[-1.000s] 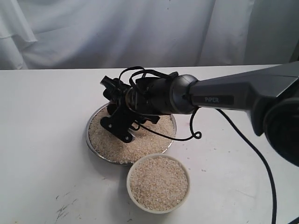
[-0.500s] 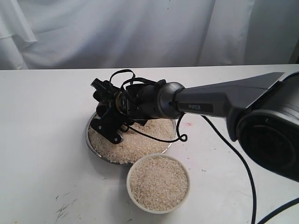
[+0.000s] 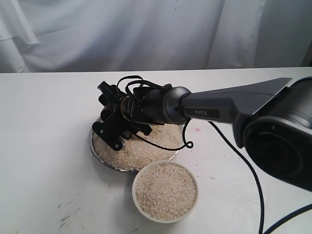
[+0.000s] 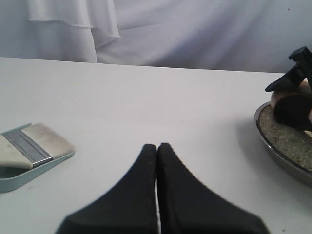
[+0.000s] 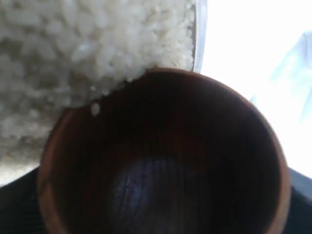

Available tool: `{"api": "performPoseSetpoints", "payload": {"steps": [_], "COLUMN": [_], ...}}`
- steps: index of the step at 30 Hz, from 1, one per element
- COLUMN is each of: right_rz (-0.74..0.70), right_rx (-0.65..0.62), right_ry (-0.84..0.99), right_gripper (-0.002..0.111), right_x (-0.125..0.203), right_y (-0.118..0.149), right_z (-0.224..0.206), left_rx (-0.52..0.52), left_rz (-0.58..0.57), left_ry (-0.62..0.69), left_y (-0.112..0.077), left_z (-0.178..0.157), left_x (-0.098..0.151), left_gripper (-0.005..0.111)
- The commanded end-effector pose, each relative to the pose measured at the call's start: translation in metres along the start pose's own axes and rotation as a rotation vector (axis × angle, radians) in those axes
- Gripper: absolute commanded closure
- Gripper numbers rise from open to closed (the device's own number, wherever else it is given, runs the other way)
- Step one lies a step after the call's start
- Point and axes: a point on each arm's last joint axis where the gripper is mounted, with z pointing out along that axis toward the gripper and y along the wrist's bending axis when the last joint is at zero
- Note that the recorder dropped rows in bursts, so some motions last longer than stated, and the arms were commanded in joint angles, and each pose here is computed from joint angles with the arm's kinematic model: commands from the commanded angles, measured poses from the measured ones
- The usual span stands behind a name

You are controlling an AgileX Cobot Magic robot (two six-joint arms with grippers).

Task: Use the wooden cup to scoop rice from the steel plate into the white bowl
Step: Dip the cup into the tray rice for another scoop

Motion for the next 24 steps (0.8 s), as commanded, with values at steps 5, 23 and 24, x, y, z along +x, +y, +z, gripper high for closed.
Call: {"api": "performPoseSetpoints", "payload": {"steps": [5, 23, 24], "right_rz": [-0.015, 0.14, 0.145], "right_rx": [-0.143, -0.404, -0.411], "right_ry": [-0.069, -0.259, -0.263], "right_gripper": [0.108, 0.108, 0.108], "right_x": [-0.006, 0.001, 0.001], "right_y": [0.012, 0.041, 0.042], "right_z": [-0.001, -0.006, -0.007], "left_rx": [-0.001, -0.001, -0.001], "left_rz": [-0.003, -0.003, -0.003], "left_ry": [-0.013, -0.013, -0.013], "left_y": [0.0, 0.0, 0.0], "left_z": [0.0, 0.0, 0.0], "left_x": [0.0, 0.0, 0.0], "left_gripper": [0.107, 0.107, 0.107]}}
